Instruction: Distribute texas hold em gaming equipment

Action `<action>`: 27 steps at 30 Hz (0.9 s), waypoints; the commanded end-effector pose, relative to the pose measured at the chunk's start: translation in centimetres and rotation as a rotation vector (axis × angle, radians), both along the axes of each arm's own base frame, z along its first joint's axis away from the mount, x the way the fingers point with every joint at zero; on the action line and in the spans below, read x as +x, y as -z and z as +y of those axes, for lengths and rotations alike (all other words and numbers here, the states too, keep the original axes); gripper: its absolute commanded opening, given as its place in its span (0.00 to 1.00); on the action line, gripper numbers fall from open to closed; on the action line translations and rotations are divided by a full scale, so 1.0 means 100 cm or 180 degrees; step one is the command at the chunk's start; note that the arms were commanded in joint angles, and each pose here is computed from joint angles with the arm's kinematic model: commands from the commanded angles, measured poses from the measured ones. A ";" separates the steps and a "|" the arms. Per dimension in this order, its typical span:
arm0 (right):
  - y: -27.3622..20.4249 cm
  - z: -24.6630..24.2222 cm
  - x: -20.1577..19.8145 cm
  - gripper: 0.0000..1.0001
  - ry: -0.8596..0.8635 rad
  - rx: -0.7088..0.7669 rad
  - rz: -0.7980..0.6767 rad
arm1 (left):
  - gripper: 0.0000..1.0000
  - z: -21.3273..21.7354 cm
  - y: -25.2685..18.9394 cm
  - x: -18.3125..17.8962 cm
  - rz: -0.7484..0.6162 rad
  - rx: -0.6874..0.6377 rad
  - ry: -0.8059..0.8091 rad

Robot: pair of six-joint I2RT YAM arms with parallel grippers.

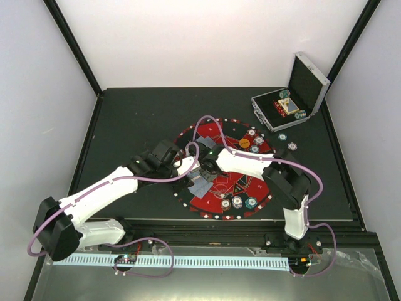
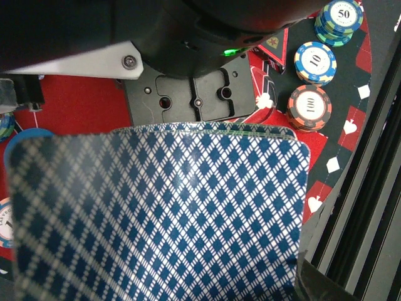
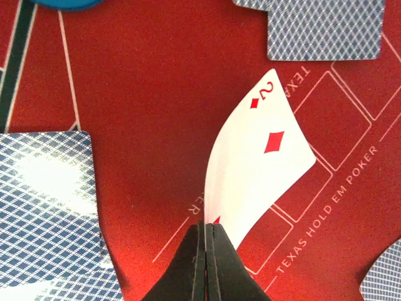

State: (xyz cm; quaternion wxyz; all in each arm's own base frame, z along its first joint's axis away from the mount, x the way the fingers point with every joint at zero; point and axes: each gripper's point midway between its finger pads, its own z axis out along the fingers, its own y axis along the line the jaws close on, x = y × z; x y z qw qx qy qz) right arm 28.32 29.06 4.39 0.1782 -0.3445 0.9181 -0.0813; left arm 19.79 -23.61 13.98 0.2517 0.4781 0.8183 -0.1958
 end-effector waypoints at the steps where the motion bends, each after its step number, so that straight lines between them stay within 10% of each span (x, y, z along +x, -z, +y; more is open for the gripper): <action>1: 0.013 0.006 -0.011 0.01 -0.0283 -0.0152 0.0147 | 0.40 -0.006 -0.016 0.004 -0.0115 -0.0169 0.0019; 27: 0.020 0.023 -0.005 0.09 -0.0924 -0.0232 0.0058 | 0.40 -0.006 -0.014 0.004 -0.0106 -0.0162 0.0022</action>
